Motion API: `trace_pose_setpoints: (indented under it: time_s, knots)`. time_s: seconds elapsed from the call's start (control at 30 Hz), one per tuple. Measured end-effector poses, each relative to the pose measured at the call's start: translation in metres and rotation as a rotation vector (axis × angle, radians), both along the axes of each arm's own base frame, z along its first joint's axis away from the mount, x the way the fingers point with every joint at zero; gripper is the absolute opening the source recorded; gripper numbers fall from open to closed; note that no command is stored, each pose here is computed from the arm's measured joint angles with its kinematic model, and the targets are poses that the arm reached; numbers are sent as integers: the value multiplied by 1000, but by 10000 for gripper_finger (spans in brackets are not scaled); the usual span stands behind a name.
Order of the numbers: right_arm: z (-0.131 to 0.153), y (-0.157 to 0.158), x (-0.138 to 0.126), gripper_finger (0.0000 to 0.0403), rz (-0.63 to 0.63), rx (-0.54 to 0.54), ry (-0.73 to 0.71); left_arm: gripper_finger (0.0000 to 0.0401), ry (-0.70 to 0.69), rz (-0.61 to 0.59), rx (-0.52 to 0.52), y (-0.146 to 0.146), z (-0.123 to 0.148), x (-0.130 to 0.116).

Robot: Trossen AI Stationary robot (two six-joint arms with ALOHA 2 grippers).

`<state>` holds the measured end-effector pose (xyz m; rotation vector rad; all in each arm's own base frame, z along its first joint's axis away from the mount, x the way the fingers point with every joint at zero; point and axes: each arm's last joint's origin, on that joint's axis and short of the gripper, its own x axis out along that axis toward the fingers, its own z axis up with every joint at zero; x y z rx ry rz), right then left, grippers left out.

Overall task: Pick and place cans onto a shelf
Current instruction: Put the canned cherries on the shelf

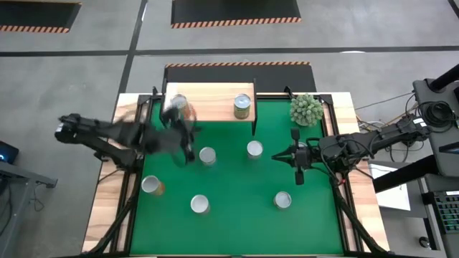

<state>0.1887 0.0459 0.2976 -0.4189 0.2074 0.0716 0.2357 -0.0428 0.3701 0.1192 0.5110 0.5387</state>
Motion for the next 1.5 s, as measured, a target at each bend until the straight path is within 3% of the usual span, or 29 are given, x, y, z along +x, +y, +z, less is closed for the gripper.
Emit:
trace_pose_setpoints:
  time_s: [0.1,0.23,0.4,0.53,0.67,0.77,0.93,1.3,1.5]
  knots:
    - [1,0,3,9,-31,42,-20,0,-64,-36,124,-35,-23,-2]
    - [-2,0,8,9,-110,118,-23,0,-105,1,241,-62,-47,-11]
    - [-21,-3,17,9,-250,245,94,0,-110,-60,235,-77,-57,-24]
    - [-47,-7,20,9,-356,294,299,0,-49,-209,231,-84,-59,-27]
    - [-66,-12,20,9,-448,305,446,0,4,-316,209,-89,-65,-24]
    - [-73,-17,24,9,-486,298,485,0,37,-321,225,-90,-79,-21]
    - [-79,-31,31,9,-469,300,522,0,68,-349,286,-89,-110,-23]
    - [-70,-62,38,13,-506,385,425,0,-59,-338,243,-70,-100,-48]
    - [-65,-64,40,66,-498,414,404,0,-89,-297,227,-60,-104,-60]
